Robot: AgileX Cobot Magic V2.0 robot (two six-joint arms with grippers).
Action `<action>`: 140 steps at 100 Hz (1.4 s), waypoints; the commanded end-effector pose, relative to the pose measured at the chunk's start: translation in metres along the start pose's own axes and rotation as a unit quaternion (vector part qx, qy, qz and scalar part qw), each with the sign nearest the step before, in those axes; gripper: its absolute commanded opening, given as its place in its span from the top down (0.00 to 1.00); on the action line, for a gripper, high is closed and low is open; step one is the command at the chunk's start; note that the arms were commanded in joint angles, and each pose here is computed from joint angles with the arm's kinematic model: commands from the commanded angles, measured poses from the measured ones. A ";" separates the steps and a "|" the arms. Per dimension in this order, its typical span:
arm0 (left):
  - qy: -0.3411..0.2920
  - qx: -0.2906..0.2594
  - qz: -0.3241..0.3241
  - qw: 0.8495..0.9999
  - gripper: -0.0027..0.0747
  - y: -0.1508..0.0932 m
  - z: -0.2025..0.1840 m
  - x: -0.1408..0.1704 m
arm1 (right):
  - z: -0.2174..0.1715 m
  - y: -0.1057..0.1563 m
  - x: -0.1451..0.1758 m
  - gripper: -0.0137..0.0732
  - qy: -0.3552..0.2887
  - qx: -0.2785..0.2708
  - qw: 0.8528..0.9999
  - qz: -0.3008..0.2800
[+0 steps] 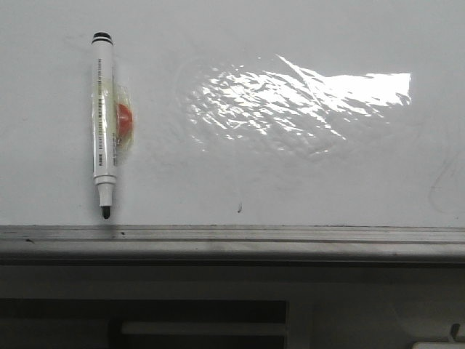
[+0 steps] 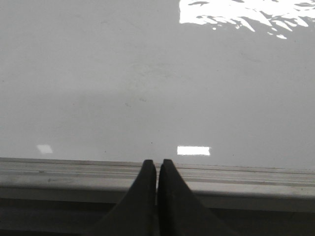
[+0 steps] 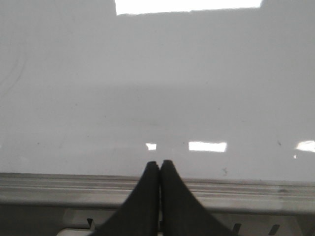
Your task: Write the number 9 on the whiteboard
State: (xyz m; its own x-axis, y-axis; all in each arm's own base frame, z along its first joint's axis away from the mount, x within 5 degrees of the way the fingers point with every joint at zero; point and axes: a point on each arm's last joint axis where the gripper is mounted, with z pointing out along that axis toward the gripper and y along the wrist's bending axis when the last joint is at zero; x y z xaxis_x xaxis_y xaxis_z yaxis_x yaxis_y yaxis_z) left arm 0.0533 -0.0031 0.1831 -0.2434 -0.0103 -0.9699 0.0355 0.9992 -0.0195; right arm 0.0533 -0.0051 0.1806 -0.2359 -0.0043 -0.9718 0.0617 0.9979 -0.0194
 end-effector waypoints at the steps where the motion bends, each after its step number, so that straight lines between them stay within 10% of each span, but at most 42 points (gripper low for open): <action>1: -0.026 0.001 -0.004 1.000 0.99 0.000 0.000 0.001 | 0.002 0.000 0.007 0.91 0.002 0.004 1.000 -0.002; 140: -0.071 -0.014 0.047 0.996 0.99 0.002 -0.001 -0.007 | 0.002 -0.002 0.006 0.91 -0.004 0.012 1.000 -0.027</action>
State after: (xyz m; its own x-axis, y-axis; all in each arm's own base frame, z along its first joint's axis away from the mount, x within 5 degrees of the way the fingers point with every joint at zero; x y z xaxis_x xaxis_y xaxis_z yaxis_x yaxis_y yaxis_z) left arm 0.0541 0.0001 0.1861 -0.2078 0.1075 -0.9723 0.0263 0.9942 0.1043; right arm 0.0533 -0.0057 0.1805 -0.2382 -0.0246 -0.9709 0.0637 0.9971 -0.0409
